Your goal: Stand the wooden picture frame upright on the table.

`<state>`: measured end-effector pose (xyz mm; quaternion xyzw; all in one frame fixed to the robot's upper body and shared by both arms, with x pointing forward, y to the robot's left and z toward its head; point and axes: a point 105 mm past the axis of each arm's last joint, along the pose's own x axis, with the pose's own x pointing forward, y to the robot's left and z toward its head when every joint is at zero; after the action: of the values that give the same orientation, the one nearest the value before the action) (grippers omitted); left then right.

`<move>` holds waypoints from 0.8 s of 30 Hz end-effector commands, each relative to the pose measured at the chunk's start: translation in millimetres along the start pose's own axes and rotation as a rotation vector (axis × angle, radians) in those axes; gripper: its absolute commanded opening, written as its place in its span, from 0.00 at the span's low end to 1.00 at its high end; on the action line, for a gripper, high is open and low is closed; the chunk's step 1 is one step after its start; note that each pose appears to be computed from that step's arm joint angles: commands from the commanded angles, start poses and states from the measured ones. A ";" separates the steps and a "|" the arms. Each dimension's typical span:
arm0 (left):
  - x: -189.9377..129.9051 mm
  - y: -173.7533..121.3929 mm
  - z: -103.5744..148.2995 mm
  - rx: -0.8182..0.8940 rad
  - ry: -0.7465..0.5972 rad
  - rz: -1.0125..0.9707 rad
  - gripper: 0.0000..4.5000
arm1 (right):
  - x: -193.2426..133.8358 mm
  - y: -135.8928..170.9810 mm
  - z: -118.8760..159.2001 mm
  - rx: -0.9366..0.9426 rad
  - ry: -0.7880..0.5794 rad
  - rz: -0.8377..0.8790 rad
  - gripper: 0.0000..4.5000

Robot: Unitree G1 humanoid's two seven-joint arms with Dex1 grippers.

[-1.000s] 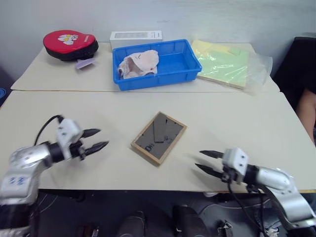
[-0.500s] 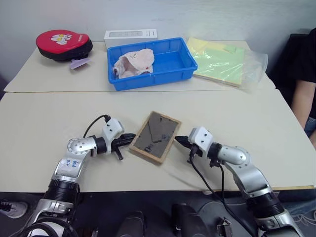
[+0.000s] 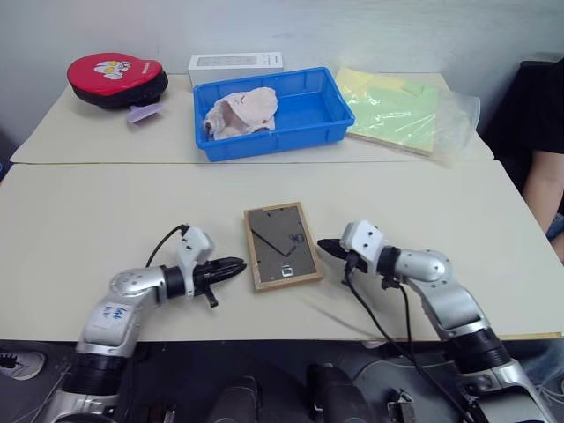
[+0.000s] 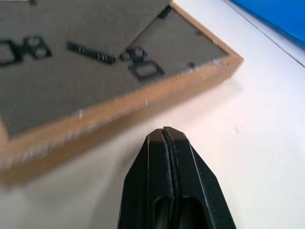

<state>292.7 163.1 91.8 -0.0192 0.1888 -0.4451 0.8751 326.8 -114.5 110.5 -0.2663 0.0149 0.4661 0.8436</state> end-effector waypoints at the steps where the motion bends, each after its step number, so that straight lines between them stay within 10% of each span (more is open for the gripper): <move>1: -18.1 -19.4 -6.4 -0.365 0.164 -0.111 0.38 | -4.4 7.6 16.9 -0.043 -0.054 0.058 0.00; 8: -4.9 -17.8 8.6 -0.701 0.234 -0.152 0.83 | 6.5 24.2 25.9 -0.053 -0.067 0.112 0.00; 24: 42.0 -42.9 4.3 -0.890 0.260 -0.240 0.79 | 17.3 36.6 31.6 -0.051 -0.085 0.130 0.00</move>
<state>294.1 117.3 105.8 -0.3591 0.4240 -0.4129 0.7217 306.3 -80.8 103.7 -0.2646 0.0158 0.5211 0.8113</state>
